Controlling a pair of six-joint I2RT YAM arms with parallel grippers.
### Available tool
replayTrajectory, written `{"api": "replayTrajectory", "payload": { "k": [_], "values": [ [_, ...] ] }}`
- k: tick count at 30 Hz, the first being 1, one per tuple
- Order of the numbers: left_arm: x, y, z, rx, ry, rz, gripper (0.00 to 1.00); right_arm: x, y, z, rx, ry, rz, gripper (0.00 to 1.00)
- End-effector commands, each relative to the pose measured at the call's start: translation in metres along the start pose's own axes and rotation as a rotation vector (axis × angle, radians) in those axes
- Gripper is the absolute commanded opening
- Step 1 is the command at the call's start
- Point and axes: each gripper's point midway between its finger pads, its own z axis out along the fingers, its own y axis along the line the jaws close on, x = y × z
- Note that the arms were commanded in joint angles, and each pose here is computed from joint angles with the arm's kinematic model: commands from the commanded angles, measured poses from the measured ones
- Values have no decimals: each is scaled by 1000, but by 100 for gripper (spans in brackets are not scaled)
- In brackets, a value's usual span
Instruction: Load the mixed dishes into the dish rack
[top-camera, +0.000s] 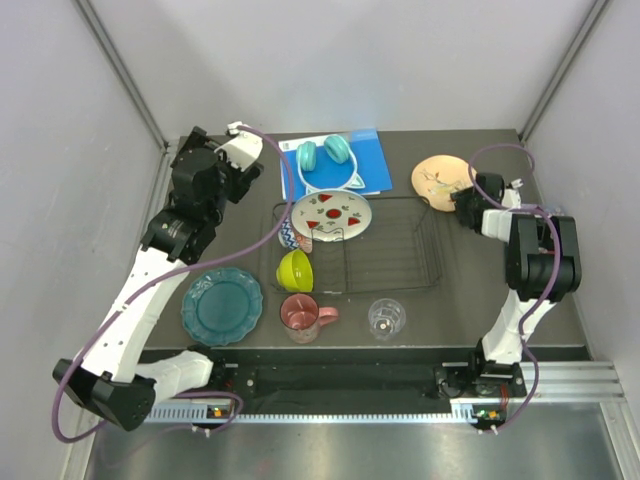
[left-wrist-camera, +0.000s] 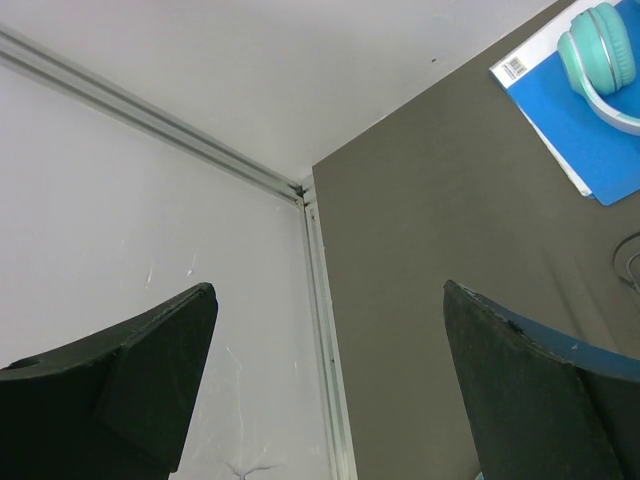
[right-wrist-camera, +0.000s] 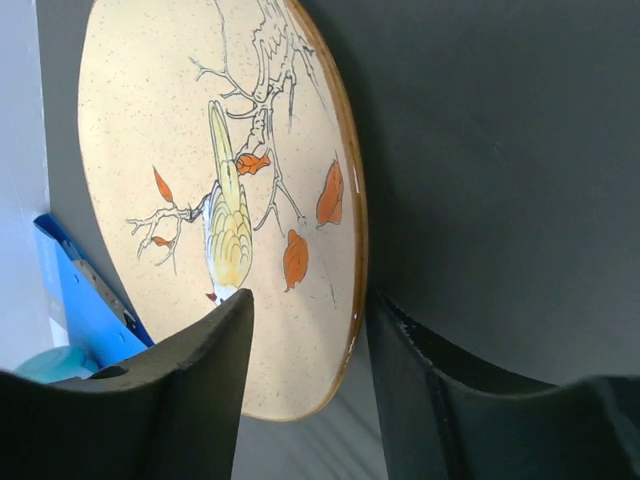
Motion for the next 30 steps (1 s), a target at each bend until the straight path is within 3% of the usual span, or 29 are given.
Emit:
{"api": "replayTrajectory", "payload": {
  "k": [1,5,8,9,11,19,30],
  "values": [
    [-8,10,-5,-29,-44,-32,99,-2,-15,5,22,-19,13,47],
    [-6,10,-6,-29,-42,-35,99,0,-22,5,30,-18,14,40],
    [-2,9,-7,-28,-38,-34,99,0,-23,5,25,-22,11,21],
    [-2,10,-8,-31,-40,-36,99,-1,-23,5,25,-25,9,10],
    [1,9,-8,-31,-37,-36,99,-2,-23,5,27,-32,-6,1],
    [34,-10,-13,12,30,-31,99,-26,5,-18,-40,-95,-95,0],
    [62,-30,-25,71,104,-102,99,-113,126,-135,-247,-349,-401,0]
  ]
}}
